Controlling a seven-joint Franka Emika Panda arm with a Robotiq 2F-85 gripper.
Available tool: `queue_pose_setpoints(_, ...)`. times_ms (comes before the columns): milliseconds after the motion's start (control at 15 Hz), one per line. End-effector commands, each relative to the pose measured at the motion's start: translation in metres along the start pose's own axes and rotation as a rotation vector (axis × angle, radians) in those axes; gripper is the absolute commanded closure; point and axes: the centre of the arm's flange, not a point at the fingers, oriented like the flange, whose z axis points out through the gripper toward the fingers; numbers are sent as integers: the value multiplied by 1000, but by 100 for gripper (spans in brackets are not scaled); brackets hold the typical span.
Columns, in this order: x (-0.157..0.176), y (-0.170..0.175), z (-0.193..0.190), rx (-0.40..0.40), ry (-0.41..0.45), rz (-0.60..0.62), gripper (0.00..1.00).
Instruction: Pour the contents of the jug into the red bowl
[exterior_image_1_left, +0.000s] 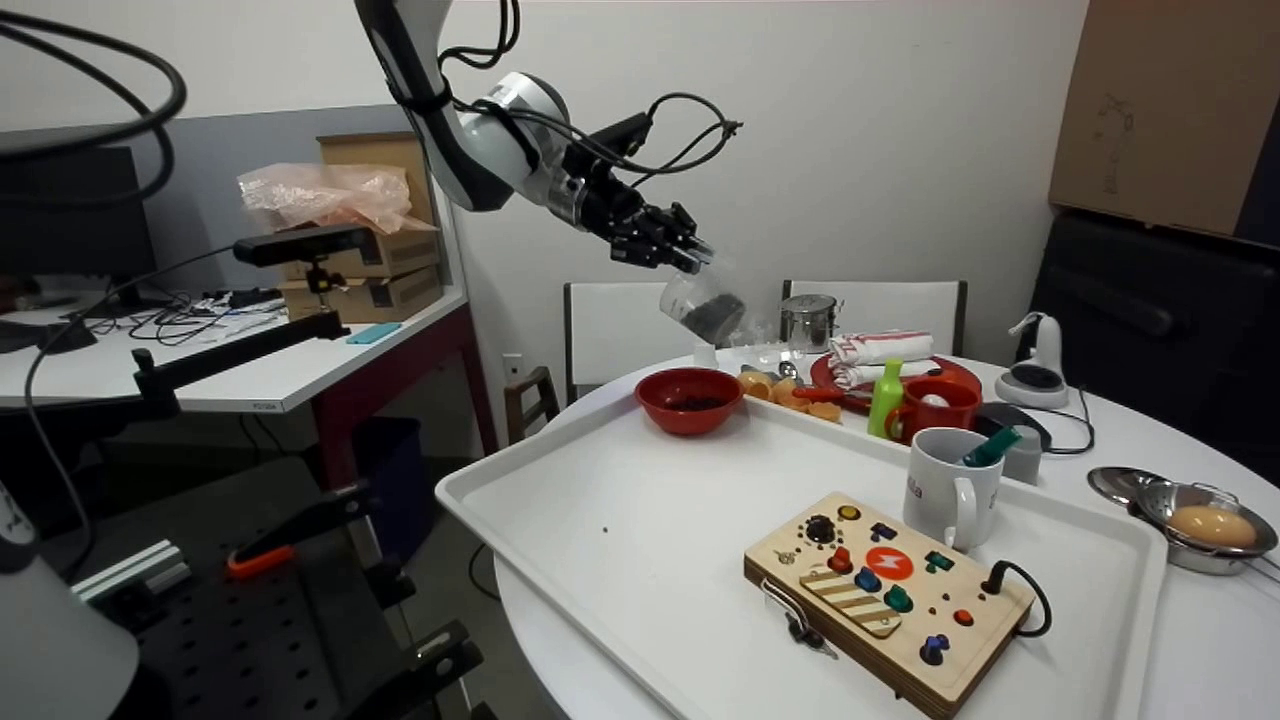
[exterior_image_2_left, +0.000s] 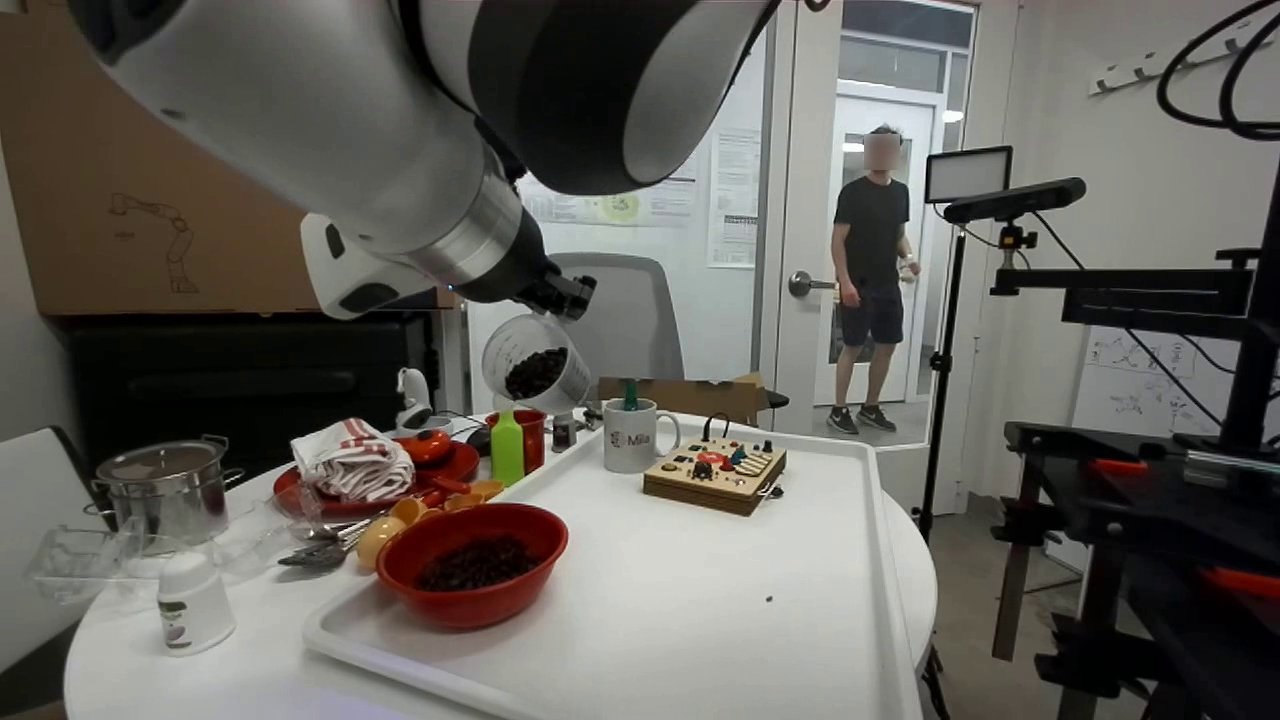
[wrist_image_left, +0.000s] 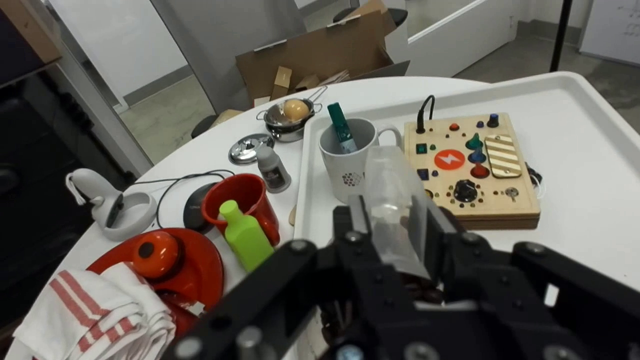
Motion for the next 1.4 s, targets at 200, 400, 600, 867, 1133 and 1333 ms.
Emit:
queue_pose_setpoints(200, 14, 15, -8, -115, -179, -50, 93)
queue_pose_setpoints(400, 17, 12, -16, -170, -227, -70, 93)
queue_pose_setpoints(600, 23, 5, -22, -200, -249, -86, 93)
queue_pose_setpoints(867, 34, -10, -13, -179, -256, -83, 93)
queue_pose_setpoints(1133, 47, -22, 3, -180, -314, -86, 93)
queue_pose_setpoints(1333, 57, -28, 11, -196, -354, -91, 93)
